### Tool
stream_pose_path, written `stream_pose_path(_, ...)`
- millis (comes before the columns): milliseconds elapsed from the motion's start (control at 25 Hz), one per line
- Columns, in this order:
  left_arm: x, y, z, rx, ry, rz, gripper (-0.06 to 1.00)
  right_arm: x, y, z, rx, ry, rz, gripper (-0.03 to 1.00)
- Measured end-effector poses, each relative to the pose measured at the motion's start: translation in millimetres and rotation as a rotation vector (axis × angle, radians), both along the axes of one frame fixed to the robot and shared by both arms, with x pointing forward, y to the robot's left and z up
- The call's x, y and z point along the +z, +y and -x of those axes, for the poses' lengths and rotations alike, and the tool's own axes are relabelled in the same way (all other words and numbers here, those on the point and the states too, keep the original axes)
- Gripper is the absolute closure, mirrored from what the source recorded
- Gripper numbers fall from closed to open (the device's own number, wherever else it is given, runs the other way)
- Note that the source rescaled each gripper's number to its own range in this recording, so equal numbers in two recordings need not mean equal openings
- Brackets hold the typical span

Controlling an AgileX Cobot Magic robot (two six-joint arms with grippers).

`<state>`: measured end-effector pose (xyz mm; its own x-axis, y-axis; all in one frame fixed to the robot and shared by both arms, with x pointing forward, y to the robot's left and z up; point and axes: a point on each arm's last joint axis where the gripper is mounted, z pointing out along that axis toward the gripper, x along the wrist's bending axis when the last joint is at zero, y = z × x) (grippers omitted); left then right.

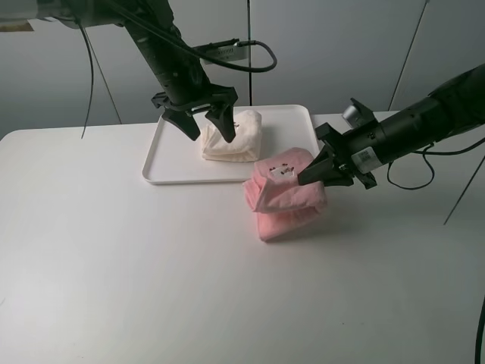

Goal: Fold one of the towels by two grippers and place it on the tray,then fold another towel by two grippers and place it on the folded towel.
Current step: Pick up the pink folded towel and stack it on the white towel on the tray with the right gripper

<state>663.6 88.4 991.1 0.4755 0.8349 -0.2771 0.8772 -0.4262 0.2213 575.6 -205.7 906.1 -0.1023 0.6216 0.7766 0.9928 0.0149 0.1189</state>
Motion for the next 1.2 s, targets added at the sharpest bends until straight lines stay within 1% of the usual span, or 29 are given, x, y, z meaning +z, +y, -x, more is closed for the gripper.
stream_pose_path(160,14,32,-12,0.024,-0.039,0.031,-0.01,32,5,-24,0.014,-0.036,-0.07,0.87)
stream_pose_path(240,15,45,-17,0.041,-0.039,0.055,-0.01,52,8,-37,0.015,-0.071,-0.098,0.87)
stream_pose_path(320,13,57,-20,0.057,-0.033,0.063,-0.01,71,9,-50,0.005,-0.111,-0.112,0.87)
stream_pose_path(400,10,62,-21,0.054,-0.025,0.058,-0.01,92,10,-62,-0.01,-0.16,-0.116,0.87)
stream_pose_path(480,8,64,-20,0.043,-0.023,0.054,-0.01,108,9,-72,-0.034,-0.199,-0.101,0.87)
stream_pose_path(640,7,66,-21,0.031,-0.025,0.06,-0.01,128,8,-87,-0.082,-0.261,-0.074,0.87)
stream_pose_path(760,8,72,-22,0.038,-0.029,0.062,-0.01,125,18,-95,-0.072,-0.249,-0.062,0.87)
stream_pose_path(1000,27,93,-16,0.043,-0.068,0.065,-0.01,96,49,-118,-0.042,-0.194,-0.07,0.87)
stream_pose_path(1120,31,109,-13,0.08,-0.059,0.08,-0.01,94,66,-128,-0.043,-0.191,-0.119,0.87)
stream_pose_path(1200,27,119,-13,0.108,-0.039,0.091,-0.01,94,76,-133,-0.045,-0.191,-0.156,0.87)
